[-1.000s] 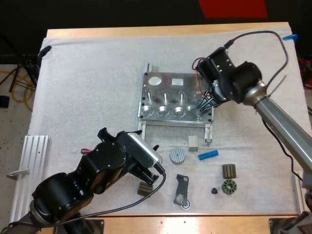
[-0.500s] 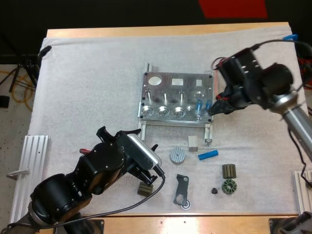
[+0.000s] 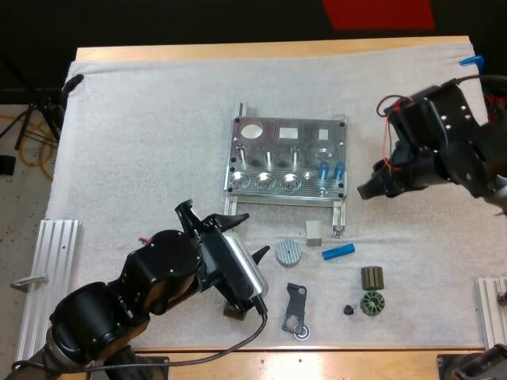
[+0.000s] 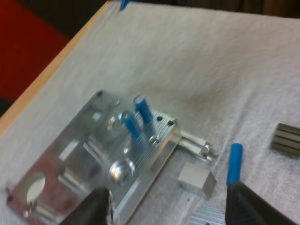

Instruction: Load cells from right to left

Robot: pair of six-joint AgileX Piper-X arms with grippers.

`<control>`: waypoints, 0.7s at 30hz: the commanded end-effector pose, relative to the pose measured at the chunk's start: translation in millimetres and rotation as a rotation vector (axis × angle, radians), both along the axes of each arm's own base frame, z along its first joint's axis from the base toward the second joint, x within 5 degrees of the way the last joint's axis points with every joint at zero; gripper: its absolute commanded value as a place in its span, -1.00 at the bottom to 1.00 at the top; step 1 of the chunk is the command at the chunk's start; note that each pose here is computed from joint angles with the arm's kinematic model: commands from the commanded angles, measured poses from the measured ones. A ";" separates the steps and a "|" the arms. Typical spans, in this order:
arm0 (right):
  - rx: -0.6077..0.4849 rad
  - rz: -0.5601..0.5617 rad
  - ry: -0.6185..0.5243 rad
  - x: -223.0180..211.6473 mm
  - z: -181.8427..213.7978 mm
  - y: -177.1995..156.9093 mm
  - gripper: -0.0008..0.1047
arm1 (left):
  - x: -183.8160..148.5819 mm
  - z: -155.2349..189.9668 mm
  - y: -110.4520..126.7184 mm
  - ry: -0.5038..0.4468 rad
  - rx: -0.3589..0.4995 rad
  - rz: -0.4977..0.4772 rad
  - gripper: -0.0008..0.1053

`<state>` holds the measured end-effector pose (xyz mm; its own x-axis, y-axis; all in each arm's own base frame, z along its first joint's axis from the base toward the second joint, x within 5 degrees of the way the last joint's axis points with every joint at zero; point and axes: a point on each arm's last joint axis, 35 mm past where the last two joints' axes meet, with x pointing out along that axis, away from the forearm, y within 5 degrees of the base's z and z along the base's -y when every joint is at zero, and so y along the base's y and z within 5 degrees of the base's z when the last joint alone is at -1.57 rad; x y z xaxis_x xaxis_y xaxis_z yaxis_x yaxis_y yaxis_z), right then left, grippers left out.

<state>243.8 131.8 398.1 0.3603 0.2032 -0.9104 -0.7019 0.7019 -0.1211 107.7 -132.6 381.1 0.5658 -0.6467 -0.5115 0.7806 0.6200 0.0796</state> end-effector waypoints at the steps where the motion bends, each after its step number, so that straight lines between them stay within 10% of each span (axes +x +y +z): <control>1: 0.009 0.010 0.024 -7.3 -2.1 -3.9 -0.12 | -0.9 5.1 0.5 -0.035 -0.015 -0.026 0.01; 21: 0.139 0.053 0.103 -65.6 -37.3 -28.9 -0.11 | 5.7 -6.9 -17.8 0.013 0.020 -0.229 0.01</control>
